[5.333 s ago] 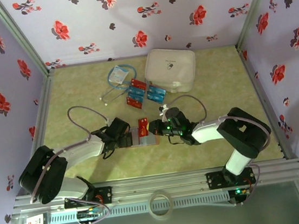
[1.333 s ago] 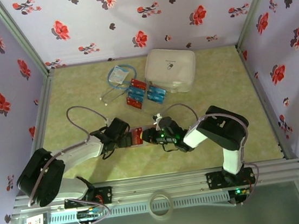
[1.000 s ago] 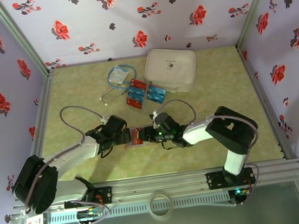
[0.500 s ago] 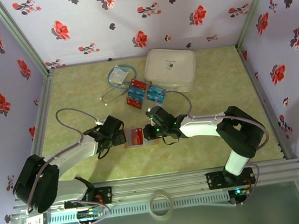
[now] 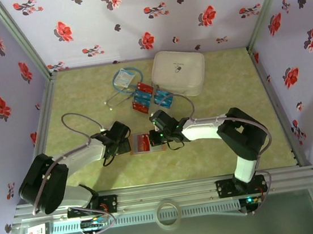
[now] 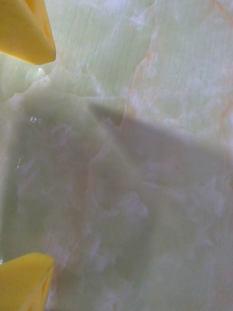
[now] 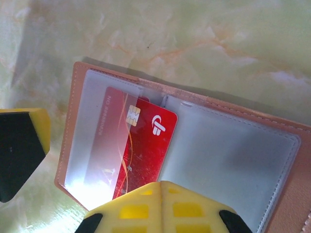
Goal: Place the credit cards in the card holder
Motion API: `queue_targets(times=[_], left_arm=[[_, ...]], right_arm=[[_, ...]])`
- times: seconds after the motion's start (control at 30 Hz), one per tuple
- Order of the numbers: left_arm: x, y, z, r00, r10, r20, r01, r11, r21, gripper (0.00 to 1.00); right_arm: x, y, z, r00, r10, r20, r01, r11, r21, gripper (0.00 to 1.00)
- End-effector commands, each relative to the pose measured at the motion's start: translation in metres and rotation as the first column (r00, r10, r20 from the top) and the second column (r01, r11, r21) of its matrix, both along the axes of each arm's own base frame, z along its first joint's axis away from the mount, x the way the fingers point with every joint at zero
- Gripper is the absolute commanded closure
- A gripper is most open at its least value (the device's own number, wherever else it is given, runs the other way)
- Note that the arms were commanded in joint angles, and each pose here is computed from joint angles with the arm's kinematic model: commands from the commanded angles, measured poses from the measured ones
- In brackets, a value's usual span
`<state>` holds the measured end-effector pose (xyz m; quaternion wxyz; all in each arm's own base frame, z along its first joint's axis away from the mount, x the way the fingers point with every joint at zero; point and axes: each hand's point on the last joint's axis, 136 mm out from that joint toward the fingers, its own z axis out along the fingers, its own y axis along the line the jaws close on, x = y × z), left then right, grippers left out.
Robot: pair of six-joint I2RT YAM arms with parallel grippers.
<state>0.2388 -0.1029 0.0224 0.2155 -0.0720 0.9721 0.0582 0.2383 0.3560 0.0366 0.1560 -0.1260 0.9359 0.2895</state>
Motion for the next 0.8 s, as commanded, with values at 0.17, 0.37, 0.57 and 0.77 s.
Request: queue_targets(times=[0.17, 0.37, 0.57, 0.77], left_arm=[[0.004, 0.002, -0.002, 1.000, 0.003, -0.018, -0.002, 0.999, 0.036, 0.00], [0.004, -0.001, -0.007, 1.000, -0.006, -0.030, 0.007, 1.000, 0.030, 0.00], [0.005, -0.003, -0.010, 0.999, -0.011, -0.036, 0.012, 1.000, 0.023, 0.00], [0.004, -0.004, -0.011, 0.999, -0.014, -0.036, 0.014, 1.000, 0.014, 0.00]], right_arm=[[0.000, 0.013, -0.004, 0.999, 0.036, -0.011, -0.036, 0.999, 0.004, 0.97], [-0.001, 0.019, -0.006, 0.999, 0.044, -0.020, -0.044, 0.999, 0.009, 0.98], [-0.001, 0.024, -0.005, 0.999, 0.049, -0.022, -0.048, 0.999, 0.017, 0.98], [-0.001, 0.032, -0.006, 0.998, 0.061, -0.028, -0.061, 0.998, 0.022, 0.97]])
